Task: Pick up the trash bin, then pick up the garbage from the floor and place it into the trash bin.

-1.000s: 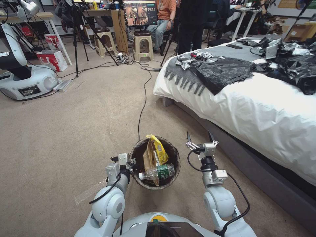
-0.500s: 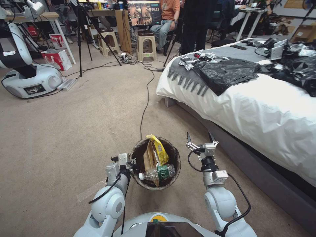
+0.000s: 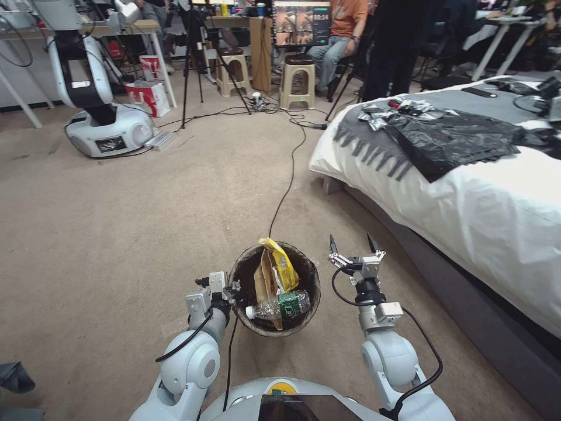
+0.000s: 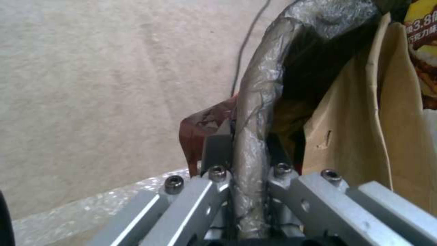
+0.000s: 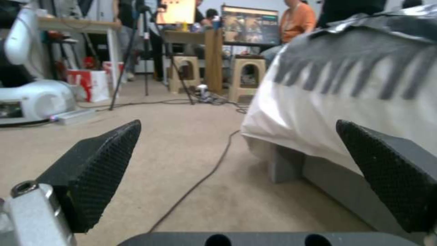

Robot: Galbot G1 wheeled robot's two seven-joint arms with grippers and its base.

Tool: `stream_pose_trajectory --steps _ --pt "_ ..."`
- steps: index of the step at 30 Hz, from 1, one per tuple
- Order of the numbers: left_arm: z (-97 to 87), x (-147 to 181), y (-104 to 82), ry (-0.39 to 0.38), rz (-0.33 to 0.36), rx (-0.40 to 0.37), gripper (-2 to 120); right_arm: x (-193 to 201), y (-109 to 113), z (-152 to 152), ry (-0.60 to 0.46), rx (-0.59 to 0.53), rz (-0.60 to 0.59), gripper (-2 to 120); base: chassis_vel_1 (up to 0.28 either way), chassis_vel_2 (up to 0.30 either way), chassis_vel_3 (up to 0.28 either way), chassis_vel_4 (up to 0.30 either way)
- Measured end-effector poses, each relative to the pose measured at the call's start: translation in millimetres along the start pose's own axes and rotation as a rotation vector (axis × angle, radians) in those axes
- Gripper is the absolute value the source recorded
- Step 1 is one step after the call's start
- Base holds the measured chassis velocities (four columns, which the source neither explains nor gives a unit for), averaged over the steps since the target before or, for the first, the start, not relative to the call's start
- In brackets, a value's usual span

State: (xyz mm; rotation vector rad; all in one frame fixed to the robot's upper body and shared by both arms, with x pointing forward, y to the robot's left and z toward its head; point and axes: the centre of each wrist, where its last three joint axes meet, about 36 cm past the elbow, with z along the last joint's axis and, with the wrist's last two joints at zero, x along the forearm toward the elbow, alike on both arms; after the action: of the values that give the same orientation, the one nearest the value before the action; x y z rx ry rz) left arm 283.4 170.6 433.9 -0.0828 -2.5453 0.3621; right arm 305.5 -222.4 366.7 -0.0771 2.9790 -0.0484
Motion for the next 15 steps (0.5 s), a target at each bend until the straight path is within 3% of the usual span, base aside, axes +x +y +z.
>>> stream_pose_trajectory --steps 15 --pt "-1.4 0.2 0.8 -0.007 -0.003 0.007 0 -2.5 -0.2 1.2 -0.002 0.000 -0.012 100 0.105 0.099 0.105 0.114"
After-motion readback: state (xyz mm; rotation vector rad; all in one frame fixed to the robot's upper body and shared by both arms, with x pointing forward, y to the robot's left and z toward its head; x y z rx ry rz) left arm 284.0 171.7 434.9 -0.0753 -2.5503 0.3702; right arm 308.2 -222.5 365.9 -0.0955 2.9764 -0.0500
